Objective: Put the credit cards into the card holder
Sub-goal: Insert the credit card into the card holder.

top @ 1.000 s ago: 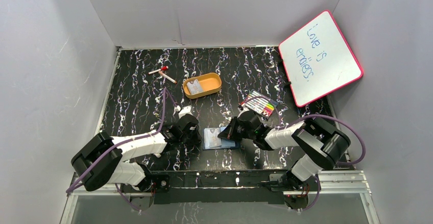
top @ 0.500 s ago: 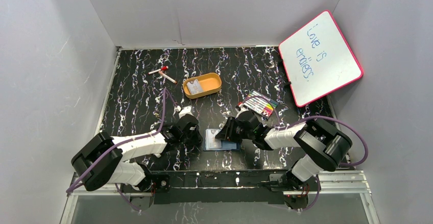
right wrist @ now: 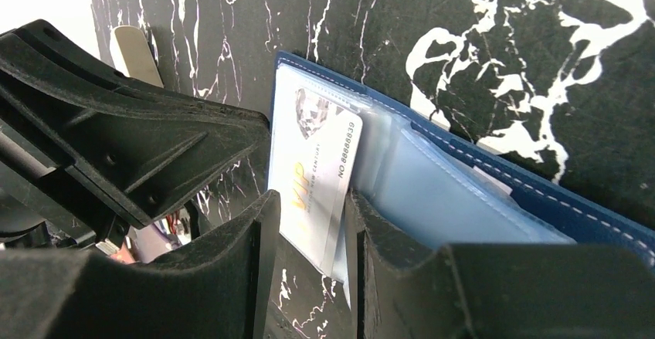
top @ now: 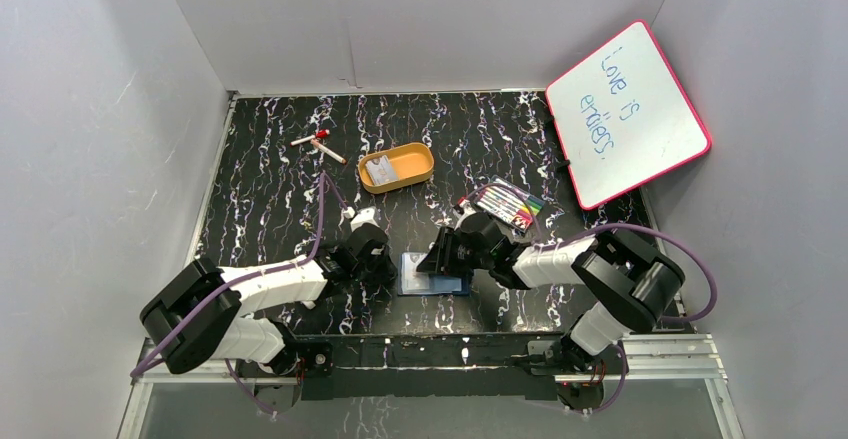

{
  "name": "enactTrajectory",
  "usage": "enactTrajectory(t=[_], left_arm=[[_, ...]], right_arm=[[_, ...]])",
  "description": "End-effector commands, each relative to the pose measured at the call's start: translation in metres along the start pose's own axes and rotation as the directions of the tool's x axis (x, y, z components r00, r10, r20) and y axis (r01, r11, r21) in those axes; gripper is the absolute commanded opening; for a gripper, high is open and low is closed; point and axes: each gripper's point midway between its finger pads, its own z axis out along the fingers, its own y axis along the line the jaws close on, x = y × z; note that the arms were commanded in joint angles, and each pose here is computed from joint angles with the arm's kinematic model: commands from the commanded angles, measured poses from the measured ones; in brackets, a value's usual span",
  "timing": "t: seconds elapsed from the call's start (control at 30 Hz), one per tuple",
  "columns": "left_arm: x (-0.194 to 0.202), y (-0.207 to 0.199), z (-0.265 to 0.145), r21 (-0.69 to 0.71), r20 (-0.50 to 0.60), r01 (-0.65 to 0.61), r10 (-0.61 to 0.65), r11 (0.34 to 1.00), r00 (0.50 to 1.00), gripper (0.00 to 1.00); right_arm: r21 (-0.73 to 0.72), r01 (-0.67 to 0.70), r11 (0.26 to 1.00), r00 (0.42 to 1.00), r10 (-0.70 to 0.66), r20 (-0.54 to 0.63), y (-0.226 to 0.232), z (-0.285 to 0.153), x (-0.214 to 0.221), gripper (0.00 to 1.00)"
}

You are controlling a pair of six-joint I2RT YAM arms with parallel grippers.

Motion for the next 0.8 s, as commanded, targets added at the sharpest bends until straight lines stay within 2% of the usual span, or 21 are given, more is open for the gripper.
enactTrajectory(t=[0.0,0.17,0.37,0.6,0.67,0.7,0.77], left_arm=[[0.014,0.005,0.001,0.002,-0.046,-0.007,0.007,1.000,0.999,0.01],[0.011,0.008,-0.003,-0.009,-0.030,-0.010,0.010,1.000,0.999,0.00],[0.002,0.015,-0.010,-0.048,0.010,-0.018,0.018,0.999,1.000,0.00],[-0.004,0.022,-0.018,-0.078,0.039,-0.022,0.025,0.997,0.999,0.00],[-0.006,0.023,-0.021,-0.079,0.050,-0.022,0.026,0.997,0.998,0.01],[-0.007,0.023,-0.022,-0.080,0.055,-0.022,0.026,0.997,0.998,0.01],[-0.010,0.023,-0.026,-0.084,0.066,-0.022,0.027,0.996,0.997,0.01]], right_arm=[[-0.059,0.036,0.998,0.999,-0.037,-0.027,0.022,0.006,0.002,0.45],[-0.060,0.077,0.995,0.997,-0.078,-0.009,0.029,0.001,-0.004,0.49],[0.071,0.146,0.987,0.988,-0.149,0.039,0.024,-0.018,-0.022,0.60],[0.130,0.224,0.966,0.967,-0.236,0.094,0.038,-0.042,-0.045,0.66],[0.164,0.247,0.955,0.957,-0.267,0.116,0.041,-0.048,-0.054,0.72],[0.179,0.262,0.948,0.952,-0.284,0.111,0.041,-0.052,-0.056,0.87],[0.207,0.293,0.933,0.940,-0.321,0.116,0.044,-0.060,-0.063,0.96]])
